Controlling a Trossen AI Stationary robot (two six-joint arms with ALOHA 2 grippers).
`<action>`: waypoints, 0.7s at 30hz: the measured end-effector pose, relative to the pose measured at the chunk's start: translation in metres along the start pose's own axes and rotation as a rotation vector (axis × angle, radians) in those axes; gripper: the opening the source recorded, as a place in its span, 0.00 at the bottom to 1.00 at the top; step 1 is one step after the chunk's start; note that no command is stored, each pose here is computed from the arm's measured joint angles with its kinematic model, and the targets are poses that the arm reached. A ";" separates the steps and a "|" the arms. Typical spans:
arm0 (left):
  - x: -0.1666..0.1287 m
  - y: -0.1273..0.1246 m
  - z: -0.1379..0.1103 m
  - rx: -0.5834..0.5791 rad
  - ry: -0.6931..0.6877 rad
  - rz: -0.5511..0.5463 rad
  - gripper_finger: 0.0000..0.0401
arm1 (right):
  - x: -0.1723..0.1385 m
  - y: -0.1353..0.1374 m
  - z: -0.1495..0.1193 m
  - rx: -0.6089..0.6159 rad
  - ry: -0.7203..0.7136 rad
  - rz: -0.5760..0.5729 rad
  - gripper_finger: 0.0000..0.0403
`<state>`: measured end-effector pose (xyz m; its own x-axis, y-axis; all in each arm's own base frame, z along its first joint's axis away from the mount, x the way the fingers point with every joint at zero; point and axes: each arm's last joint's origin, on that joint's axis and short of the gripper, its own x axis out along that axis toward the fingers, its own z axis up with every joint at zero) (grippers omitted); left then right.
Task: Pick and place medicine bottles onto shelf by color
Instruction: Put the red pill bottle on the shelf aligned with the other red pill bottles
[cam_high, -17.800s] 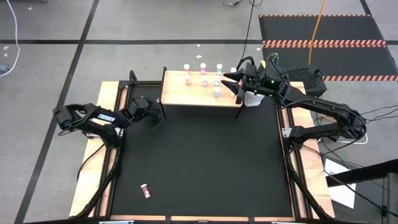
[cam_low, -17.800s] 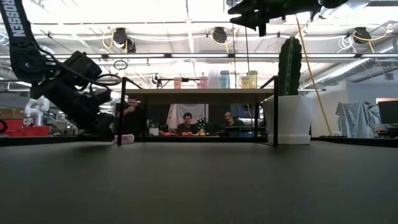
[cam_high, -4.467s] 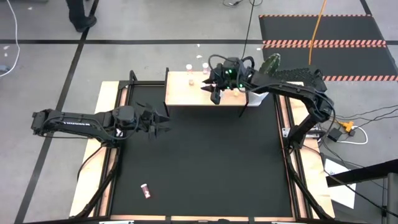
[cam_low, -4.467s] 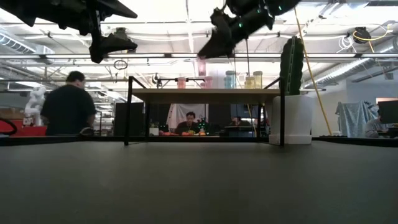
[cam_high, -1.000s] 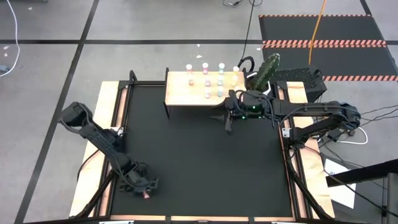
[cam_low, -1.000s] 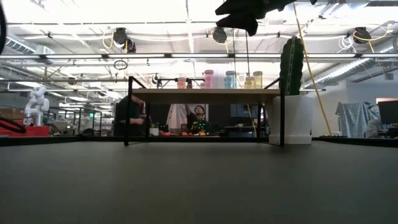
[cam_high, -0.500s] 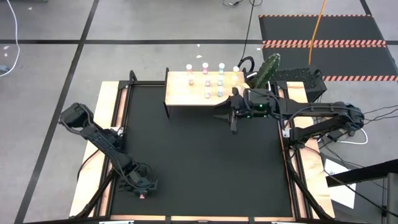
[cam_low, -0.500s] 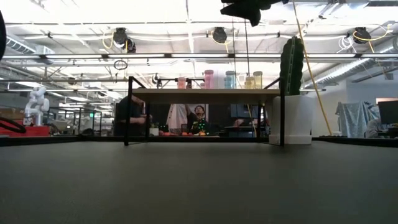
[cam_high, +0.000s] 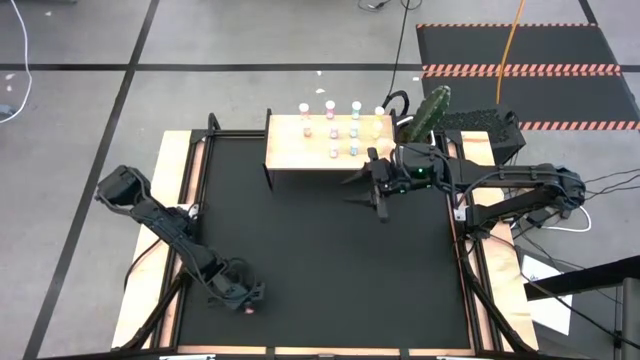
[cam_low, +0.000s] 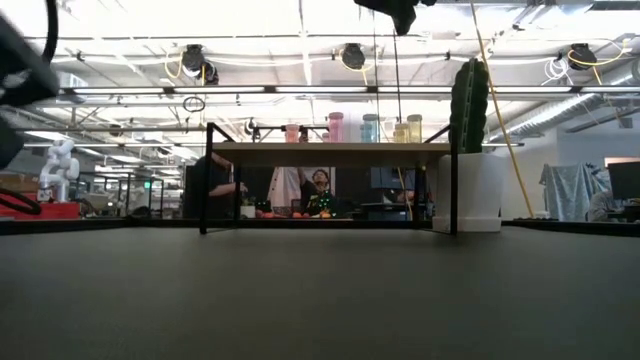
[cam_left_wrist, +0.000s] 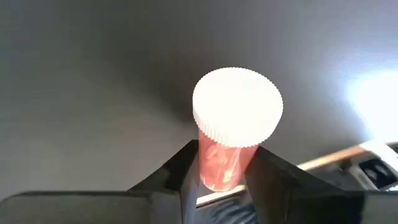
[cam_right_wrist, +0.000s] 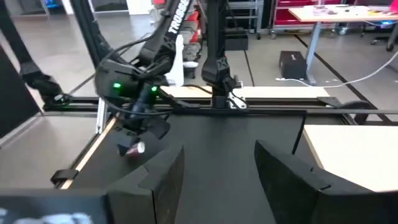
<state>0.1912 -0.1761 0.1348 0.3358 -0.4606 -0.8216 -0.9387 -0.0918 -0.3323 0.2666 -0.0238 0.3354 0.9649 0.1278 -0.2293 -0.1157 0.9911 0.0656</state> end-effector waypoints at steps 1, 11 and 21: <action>-0.001 -0.004 -0.001 0.025 -0.014 -0.033 0.29 | 0.000 0.000 0.000 0.010 -0.002 -0.002 0.47; -0.025 -0.072 0.030 0.380 -0.237 -0.339 0.29 | 0.012 -0.006 0.004 0.079 -0.079 -0.076 0.52; -0.075 -0.128 0.084 0.842 -0.413 -0.620 0.30 | 0.053 -0.031 0.034 0.162 0.000 -0.030 0.53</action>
<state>0.2924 -0.0561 0.2000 0.8731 -0.2000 -0.4446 -0.3018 0.4943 -0.8152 0.3289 -0.0494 0.3541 0.9674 0.0983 -0.2334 -0.0475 0.9756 0.2141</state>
